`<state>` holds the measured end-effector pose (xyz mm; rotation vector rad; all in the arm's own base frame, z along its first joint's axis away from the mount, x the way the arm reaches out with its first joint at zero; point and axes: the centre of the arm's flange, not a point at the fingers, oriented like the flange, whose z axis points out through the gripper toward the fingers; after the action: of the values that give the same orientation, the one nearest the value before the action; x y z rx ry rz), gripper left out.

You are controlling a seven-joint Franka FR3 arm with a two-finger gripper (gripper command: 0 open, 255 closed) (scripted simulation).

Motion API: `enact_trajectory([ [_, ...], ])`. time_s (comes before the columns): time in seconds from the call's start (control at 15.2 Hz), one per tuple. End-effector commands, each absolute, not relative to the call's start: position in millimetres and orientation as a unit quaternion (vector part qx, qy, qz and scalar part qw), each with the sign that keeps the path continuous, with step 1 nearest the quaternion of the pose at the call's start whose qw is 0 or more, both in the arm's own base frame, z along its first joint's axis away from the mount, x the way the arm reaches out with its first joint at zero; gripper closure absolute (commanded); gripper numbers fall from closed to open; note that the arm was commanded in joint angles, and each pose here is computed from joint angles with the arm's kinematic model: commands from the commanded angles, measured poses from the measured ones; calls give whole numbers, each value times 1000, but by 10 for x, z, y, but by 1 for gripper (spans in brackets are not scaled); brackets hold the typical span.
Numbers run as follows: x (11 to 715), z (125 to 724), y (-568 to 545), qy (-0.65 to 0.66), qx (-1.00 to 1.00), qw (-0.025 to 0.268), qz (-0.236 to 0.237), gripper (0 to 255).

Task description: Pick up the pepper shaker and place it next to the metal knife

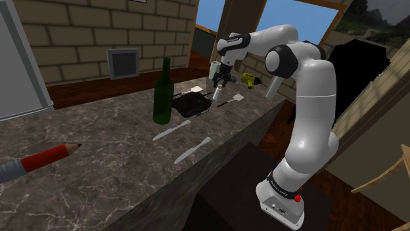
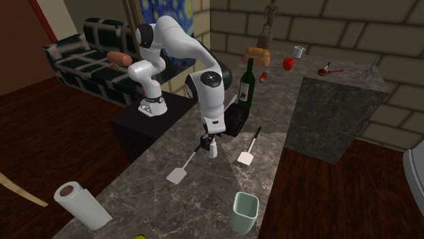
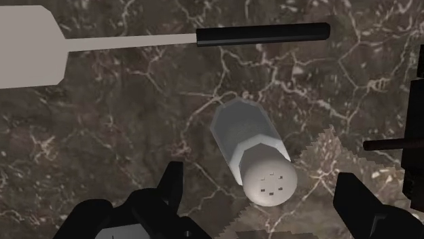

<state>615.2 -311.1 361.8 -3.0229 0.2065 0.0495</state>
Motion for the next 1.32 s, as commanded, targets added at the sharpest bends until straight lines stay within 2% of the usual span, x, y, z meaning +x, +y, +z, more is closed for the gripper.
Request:
enact_trajectory([
  [0.0, 6152, 3618, -3111, 68, -996, 56, 16, 0],
  [0.07, 6152, 3618, -3111, 68, -996, 56, 16, 255],
  [0.66, 6152, 3617, -3111, 68, -996, 56, 16, 255],
  [1.25, 6152, 4092, -3111, 68, -996, 56, 16, 255],
])
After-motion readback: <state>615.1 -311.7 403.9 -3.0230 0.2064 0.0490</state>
